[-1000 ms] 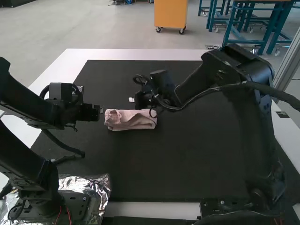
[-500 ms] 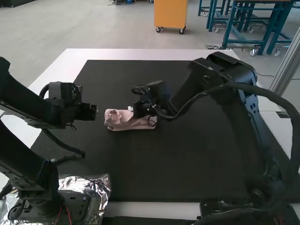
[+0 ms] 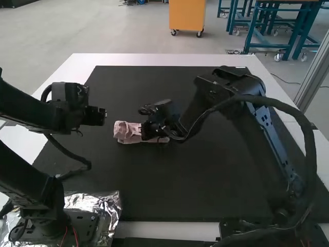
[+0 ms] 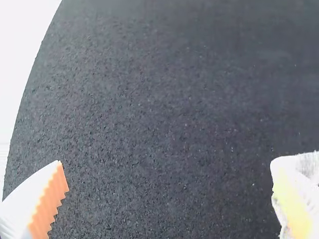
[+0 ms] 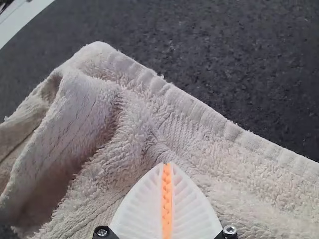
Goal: Fold the towel.
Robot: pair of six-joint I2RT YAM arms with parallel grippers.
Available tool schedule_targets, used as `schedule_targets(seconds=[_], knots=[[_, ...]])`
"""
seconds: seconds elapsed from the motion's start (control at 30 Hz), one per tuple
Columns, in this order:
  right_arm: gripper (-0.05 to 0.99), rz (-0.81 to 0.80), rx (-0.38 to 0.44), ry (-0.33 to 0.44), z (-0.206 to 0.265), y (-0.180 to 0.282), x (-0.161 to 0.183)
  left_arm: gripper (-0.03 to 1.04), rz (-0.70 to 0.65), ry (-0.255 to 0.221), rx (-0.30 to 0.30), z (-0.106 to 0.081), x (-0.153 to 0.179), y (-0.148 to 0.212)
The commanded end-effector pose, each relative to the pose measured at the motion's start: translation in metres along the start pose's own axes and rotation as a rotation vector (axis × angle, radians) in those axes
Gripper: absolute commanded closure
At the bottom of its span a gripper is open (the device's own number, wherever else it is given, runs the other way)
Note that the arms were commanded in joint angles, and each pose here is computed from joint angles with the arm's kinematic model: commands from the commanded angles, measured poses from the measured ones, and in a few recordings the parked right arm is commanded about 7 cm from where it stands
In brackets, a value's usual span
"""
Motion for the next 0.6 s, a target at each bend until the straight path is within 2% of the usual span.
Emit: schedule_targets(seconds=[0.0,0.23,0.43,0.53,0.57], knots=[[0.96,-0.058,0.014,-0.001,0.000,0.007,-0.028,0.04,-0.071,-0.005,-0.041,0.011,-0.025,0.006],[0.93,-0.265,0.006,0.021,0.027,0.080,-0.148,0.04,-0.136,-0.004,-0.048,0.017,-0.056,0.016],[0.50,-0.431,0.027,0.047,0.052,0.173,-0.232,0.04,-0.193,-0.011,-0.041,0.019,-0.091,0.032],[0.17,-0.520,0.049,0.063,0.059,0.225,-0.260,0.04,-0.234,-0.013,-0.037,0.021,-0.109,0.046],[0.10,-0.545,0.059,0.066,0.060,0.242,-0.267,0.04,-0.243,-0.014,-0.036,0.021,-0.114,0.051]])
Point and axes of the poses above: each hand's point on the last joint's axis, 136 mm out from that joint toward the fingers, its own y axis back along the fingers, its own z axis along the line the jaws close on, x = y × z, the point moved 7 cm from there along y, back along the fingers, and after that the axes turned 10 degrees about -y, right-handed, at the moved point
